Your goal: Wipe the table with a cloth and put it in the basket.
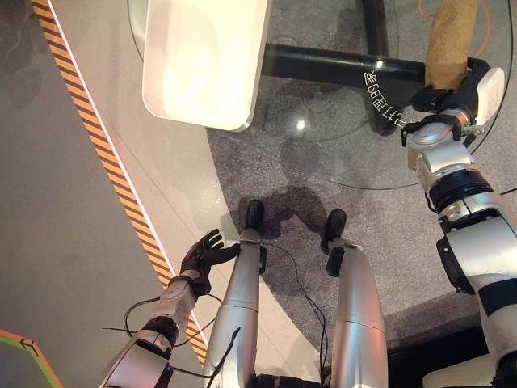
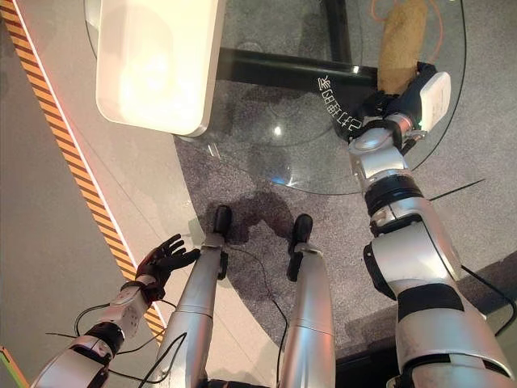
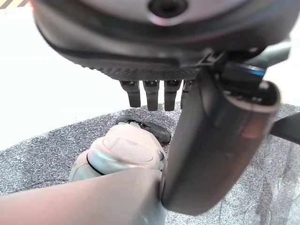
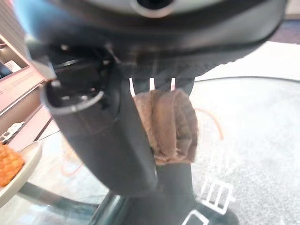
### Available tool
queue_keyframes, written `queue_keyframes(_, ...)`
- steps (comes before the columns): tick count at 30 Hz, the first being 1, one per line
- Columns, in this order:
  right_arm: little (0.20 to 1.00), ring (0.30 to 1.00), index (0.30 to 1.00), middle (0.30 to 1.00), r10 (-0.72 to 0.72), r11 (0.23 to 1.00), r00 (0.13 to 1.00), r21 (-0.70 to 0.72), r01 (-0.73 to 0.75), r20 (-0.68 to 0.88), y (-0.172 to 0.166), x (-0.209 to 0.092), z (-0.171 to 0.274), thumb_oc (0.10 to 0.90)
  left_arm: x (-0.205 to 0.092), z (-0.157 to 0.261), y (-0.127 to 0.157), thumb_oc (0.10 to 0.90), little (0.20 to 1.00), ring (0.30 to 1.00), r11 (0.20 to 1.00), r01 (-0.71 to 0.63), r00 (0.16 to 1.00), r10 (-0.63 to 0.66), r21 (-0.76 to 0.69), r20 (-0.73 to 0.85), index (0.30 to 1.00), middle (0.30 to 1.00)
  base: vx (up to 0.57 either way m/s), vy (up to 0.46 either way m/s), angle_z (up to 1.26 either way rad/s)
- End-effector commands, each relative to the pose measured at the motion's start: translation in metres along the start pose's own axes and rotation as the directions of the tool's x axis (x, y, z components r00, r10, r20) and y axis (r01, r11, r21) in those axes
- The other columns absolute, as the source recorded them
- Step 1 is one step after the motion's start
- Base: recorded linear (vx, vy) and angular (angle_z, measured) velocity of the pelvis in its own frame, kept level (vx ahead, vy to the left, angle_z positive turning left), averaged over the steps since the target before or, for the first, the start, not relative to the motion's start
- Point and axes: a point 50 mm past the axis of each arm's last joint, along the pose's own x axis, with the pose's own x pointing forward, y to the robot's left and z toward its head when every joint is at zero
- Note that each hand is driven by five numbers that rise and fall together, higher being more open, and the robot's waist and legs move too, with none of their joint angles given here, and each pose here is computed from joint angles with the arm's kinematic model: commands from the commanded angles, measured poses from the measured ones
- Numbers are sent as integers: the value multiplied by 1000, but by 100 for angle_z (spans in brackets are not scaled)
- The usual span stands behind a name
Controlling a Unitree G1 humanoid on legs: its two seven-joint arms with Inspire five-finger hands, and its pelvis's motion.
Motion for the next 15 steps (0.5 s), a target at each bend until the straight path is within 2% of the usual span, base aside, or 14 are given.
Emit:
queue_keyframes(1,200,300,300,300,-33,999,999,3,33,29,-18,12,12,100,-12,-21,16,800,900,900,999,-34,999,34,-10,-33,900,900,0,0,0)
queue_keyframes(15,200,300,300,300,-4,1000,999,-15,5,33,-15,12,5,100,-12,-20,15,800,900,900,999,-32,999,31,-12,-36,900,900,0,0,0)
